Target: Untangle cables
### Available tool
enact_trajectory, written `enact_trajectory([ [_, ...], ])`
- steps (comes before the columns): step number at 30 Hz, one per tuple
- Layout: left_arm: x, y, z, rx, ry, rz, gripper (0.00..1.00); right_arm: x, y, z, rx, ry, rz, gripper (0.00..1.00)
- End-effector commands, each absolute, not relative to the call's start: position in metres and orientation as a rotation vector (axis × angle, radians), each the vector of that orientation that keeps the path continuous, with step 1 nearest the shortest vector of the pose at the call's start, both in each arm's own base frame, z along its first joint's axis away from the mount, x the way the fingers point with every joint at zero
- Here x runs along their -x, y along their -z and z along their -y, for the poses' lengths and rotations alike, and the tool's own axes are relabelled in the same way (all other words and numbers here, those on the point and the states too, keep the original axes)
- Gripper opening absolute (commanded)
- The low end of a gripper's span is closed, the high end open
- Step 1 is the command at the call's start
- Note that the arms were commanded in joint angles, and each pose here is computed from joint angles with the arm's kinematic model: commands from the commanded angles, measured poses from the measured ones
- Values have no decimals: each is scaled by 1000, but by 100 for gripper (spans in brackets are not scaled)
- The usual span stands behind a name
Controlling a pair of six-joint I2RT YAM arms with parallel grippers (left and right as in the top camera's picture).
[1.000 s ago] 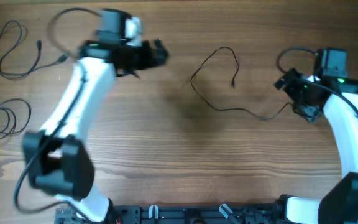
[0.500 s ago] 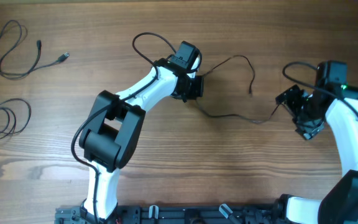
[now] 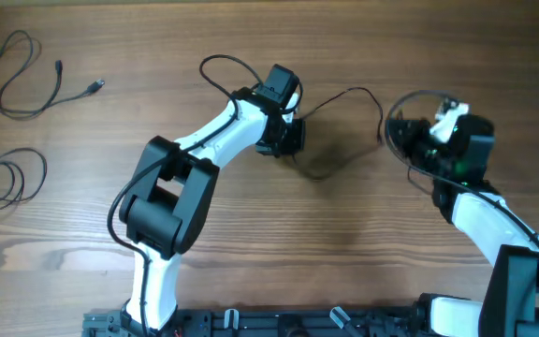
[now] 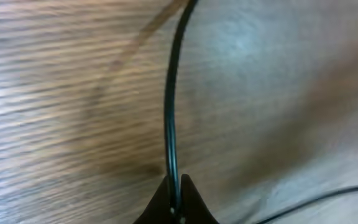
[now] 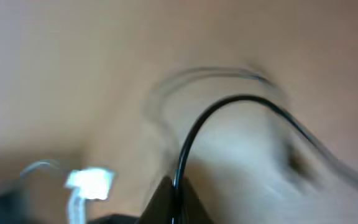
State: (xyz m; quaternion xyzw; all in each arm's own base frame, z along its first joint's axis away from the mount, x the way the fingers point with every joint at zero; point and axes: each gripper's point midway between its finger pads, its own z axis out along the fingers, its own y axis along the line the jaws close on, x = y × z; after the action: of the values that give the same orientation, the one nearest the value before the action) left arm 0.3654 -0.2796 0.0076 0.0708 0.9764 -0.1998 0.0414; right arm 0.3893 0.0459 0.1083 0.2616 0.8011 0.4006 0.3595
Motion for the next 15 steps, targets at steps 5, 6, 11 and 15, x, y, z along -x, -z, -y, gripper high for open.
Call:
enact_trajectory([
  [5,-320,-26,322,-1011,992,-2748,4,-380,-102,-94,-321,-955,-2165,12],
  [6,-313,-29,326,-1048,1039,-2729,4,-380,-91,-91,-370,-867,-2199,13],
  [11,-294,-30,342,-1123,1059,-2725,4,-381,-76,-79,-549,-760,-2220,74],
  [15,-283,-30,352,-1173,1062,-2712,4,-364,-44,-70,-721,-707,-2329,100],
])
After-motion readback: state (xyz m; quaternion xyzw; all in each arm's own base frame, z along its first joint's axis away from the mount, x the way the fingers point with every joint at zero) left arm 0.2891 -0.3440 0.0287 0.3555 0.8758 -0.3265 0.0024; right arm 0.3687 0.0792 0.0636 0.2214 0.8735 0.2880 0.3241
